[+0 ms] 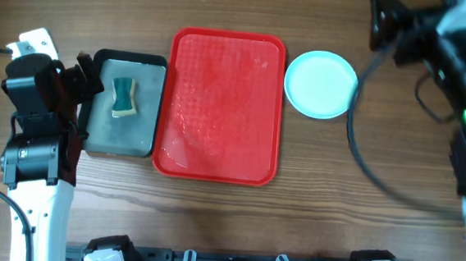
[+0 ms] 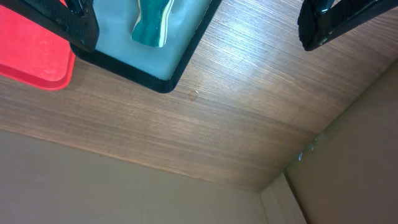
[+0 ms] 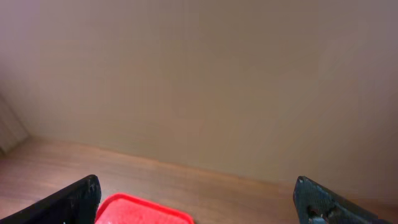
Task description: Clean dirty plates on tray and stack at the side
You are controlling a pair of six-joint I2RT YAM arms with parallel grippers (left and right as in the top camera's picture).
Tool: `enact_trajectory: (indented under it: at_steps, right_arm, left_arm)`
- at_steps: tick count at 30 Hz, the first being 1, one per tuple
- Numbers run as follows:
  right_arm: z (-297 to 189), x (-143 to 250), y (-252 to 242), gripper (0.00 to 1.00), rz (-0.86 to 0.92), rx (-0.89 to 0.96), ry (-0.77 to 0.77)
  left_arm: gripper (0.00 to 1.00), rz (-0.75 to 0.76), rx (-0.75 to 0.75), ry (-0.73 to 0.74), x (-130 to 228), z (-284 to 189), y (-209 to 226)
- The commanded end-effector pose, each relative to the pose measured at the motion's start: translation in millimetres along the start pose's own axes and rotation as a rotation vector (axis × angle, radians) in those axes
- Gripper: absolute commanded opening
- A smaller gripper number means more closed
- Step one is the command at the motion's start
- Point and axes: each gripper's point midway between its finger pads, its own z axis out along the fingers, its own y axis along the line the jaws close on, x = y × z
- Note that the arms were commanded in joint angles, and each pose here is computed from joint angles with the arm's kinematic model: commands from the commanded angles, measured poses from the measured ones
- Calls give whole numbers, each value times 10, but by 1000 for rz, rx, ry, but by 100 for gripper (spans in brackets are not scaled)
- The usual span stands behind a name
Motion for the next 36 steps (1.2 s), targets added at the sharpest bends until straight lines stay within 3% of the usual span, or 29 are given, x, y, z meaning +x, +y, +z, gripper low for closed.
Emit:
enact_trajectory:
  at_steps: [1, 7, 14, 22, 36]
  right_arm:
    - [-370, -98, 56, 100, -107, 16, -88]
    - [-870, -8, 156, 100, -226, 34, -234]
    - [-1260, 583, 231, 100, -344, 59, -311]
    - [-1427, 1029, 477, 100, -415, -43, -494]
    - [-1358, 1635, 443, 100, -472, -12, -576]
  left_arm:
    - [100, -14, 14, -12, -56, -14, -32]
    - [100, -14, 14, -12, -56, -14, -32]
    - [100, -14, 13, -11, -55, -14, -32]
    - [100, -14, 14, -12, -56, -14, -32]
    - [100, -14, 14, -12, -56, -14, -32]
